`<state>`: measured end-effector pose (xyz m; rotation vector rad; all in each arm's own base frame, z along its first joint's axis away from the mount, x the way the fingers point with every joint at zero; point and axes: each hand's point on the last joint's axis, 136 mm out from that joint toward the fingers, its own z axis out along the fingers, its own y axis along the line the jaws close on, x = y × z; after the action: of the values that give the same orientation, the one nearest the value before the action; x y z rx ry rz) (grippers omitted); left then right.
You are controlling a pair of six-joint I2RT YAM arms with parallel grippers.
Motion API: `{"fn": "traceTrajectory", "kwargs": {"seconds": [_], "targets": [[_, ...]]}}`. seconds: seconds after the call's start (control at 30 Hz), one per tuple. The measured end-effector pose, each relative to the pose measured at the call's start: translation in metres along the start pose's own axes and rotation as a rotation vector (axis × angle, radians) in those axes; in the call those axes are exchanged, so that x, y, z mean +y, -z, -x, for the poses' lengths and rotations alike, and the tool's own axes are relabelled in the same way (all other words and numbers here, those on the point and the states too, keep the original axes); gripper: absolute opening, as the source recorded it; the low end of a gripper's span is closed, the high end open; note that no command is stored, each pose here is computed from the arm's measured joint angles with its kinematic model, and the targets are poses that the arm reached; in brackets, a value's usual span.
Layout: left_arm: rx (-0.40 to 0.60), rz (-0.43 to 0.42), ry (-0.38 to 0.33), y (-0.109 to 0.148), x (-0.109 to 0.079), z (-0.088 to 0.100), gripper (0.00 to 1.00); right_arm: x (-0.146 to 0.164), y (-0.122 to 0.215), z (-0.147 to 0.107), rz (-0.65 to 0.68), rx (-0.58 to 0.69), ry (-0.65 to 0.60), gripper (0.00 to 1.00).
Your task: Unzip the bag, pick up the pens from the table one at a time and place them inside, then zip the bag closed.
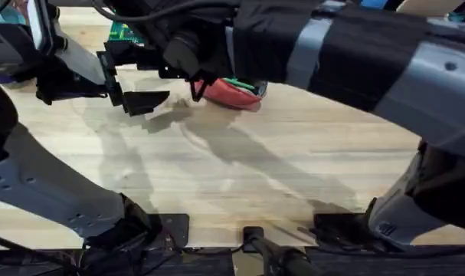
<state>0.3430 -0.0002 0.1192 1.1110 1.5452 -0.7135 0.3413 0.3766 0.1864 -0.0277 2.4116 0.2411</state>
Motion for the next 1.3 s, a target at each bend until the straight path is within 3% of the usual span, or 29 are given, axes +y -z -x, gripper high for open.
{"fn": "traceTrajectory", "kwargs": {"seconds": [0.47, 0.97, 1.3], "targets": [[0.000, 0.000, 0.000, 0.000, 0.000, 0.000, 0.993, 0.009, -0.038, -0.013, -0.008, 0.005, -0.001, 0.996], [0.000, 0.000, 0.000, 0.000, 0.000, 0.000, 0.993, 0.004, -0.068, -0.004, -0.009, -0.025, -0.070, 0.994], [0.000, 0.000, 0.000, 0.000, 0.000, 0.000, 0.993, 0.006, -0.075, -0.007, -0.009, -0.026, -0.071, 0.941]]}}
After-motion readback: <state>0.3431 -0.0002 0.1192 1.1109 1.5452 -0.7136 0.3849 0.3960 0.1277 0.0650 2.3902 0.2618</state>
